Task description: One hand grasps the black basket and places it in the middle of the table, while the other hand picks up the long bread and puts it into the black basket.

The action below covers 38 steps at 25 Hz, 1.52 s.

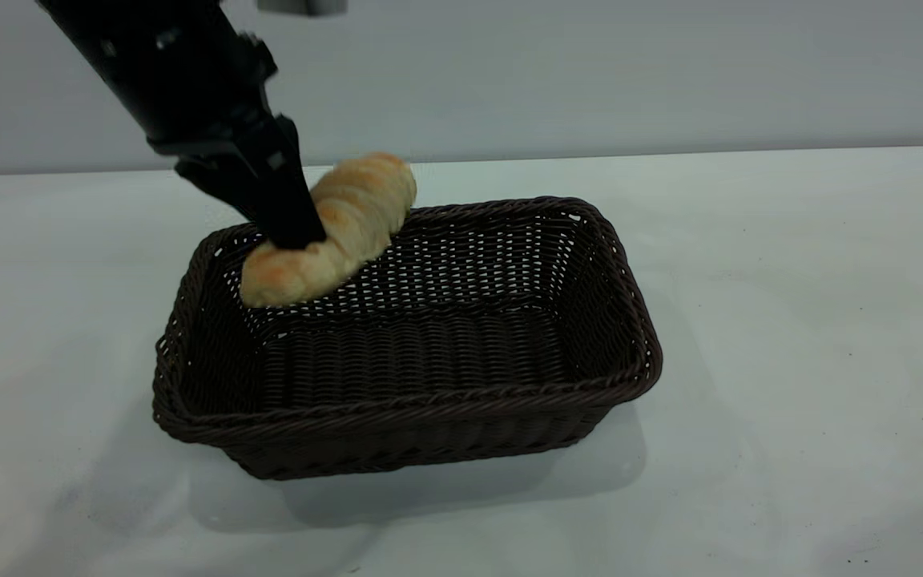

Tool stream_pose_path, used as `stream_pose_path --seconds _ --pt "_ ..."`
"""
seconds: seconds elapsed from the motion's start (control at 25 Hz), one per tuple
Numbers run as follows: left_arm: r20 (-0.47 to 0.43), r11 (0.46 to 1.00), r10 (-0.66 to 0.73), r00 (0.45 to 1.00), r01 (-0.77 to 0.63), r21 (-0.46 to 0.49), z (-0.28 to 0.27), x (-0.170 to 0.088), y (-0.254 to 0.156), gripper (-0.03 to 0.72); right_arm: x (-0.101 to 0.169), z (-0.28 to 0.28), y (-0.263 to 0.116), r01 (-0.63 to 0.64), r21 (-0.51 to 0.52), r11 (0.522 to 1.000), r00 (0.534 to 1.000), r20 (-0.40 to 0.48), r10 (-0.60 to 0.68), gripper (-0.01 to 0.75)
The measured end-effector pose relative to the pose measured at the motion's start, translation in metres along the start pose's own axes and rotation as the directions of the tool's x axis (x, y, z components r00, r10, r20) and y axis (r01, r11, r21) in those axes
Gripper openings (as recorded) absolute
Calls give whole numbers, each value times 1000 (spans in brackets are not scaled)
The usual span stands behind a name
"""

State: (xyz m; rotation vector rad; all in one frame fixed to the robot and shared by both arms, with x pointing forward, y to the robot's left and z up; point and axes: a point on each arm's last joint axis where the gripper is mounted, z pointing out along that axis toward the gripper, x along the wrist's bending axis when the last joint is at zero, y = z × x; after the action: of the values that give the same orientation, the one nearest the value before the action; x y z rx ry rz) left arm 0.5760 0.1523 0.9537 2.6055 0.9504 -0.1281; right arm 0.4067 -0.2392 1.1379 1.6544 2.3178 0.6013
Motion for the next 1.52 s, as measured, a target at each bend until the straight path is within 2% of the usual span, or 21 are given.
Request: stream_pose_path --seconds 0.16,0.4,0.52,0.72,0.88,1.0,1.24,1.52 --pt "11 1000 -13 1000 13 12 3 0 -1 167 0 0 0 0 0 1000 1000 0 0 483" --pt "10 995 -100 995 100 14 3 0 -1 370 0 0 0 0 0 1000 1000 0 0 483" --pt "-26 991 -130 991 130 25 1 3 -2 431 0 0 0 0 0 1000 1000 0 0 483" --pt "-202 983 -181 963 185 -2 -29 6 -5 449 0 0 0 0 0 1000 1000 0 0 483" --pt "-384 976 -213 898 210 -49 -79 1 -12 449 0 0 0 0 0 1000 1000 0 0 483" --pt "-464 970 -241 852 233 -76 -120 -13 -25 449 0 0 0 -2 0 1000 1000 0 2 483" --pt "-451 969 -244 859 201 -141 -188 -61 -55 449 1 -1 0 -6 -4 1000 1000 -10 6 483" --pt "-434 962 -255 864 181 -205 -228 -112 -111 449 4 -19 -10 -10 -74 997 999 -36 8 483"
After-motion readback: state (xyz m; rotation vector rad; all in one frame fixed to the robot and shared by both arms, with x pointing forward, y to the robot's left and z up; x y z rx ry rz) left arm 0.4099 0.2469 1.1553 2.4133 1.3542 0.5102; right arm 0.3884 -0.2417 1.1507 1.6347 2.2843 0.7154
